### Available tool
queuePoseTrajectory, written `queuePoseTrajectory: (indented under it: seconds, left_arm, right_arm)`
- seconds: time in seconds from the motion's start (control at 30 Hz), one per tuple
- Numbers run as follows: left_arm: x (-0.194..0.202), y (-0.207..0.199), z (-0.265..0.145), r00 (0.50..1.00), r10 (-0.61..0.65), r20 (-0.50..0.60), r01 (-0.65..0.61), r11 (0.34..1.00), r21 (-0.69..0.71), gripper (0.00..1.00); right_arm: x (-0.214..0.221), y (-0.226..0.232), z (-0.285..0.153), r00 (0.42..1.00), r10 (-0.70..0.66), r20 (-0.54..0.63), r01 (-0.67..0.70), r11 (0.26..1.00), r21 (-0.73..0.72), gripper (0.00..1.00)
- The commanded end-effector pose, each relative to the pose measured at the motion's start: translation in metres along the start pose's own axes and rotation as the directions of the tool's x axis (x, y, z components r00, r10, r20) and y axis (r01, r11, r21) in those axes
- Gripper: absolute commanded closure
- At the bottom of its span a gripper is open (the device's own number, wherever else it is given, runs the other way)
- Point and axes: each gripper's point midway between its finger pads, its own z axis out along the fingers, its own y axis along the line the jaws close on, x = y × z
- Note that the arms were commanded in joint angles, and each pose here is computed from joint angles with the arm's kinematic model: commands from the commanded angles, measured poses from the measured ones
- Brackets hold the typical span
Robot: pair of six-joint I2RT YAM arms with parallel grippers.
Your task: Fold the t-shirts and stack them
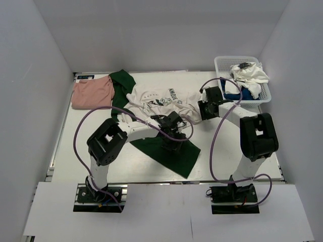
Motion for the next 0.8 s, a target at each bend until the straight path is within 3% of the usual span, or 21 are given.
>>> queuePoseTrajectory:
  seconds: [0.0, 0.03, 0.07, 0.13, 0.17, 0.2, 0.37, 0.63, 0.77]
  left_arm:
    - [0.033, 0.039, 0.027, 0.996, -0.033, -0.083, 0.019, 0.987, -0.158, 0.40]
    - [0.036, 0.046, 0.029, 0.995, -0.040, -0.094, 0.021, 0.982, -0.190, 0.45]
    - [0.041, 0.053, 0.029, 0.994, -0.055, -0.099, 0.031, 0.974, -0.223, 0.48]
    - [0.047, 0.070, 0.028, 0.992, -0.070, -0.103, 0.039, 0.959, -0.280, 0.66]
    - [0.051, 0.071, 0.029, 0.991, -0.082, -0.107, 0.048, 0.957, -0.285, 0.74]
    - [0.051, 0.077, 0.030, 0.992, -0.093, -0.091, 0.061, 0.948, -0.311, 1.00]
    - [0.042, 0.092, 0.009, 0.995, -0.100, -0.010, 0.087, 0.910, -0.405, 1.00]
    - [0.071, 0.144, -0.075, 0.978, -0.160, 0.131, 0.207, 0.723, -0.659, 1.00]
    - [0.082, 0.152, -0.108, 0.956, -0.200, 0.214, 0.293, 0.639, -0.711, 1.00]
  right_arm:
    - [-0.038, -0.004, 0.008, 0.994, -0.019, 0.104, 0.017, 1.000, 0.026, 0.55]
    - [-0.043, -0.003, 0.009, 0.993, -0.014, 0.114, 0.012, 1.000, 0.012, 0.66]
    - [-0.050, -0.002, 0.008, 0.991, -0.012, 0.130, 0.012, 1.000, 0.001, 0.71]
    - [-0.053, 0.005, 0.009, 0.991, -0.009, 0.136, 0.014, 0.999, -0.037, 0.77]
    - [-0.059, 0.006, 0.008, 0.988, -0.004, 0.157, 0.011, 0.999, -0.043, 0.91]
    - [-0.062, 0.010, 0.005, 0.986, 0.015, 0.167, -0.004, 0.998, -0.066, 0.98]
    - [-0.085, 0.005, -0.028, 0.974, 0.079, 0.212, -0.070, 0.996, -0.053, 1.00]
    - [-0.137, -0.032, -0.143, 0.878, 0.190, 0.439, -0.230, 0.972, 0.040, 1.00]
    - [-0.133, -0.052, -0.169, 0.857, 0.219, 0.466, -0.303, 0.946, 0.112, 1.00]
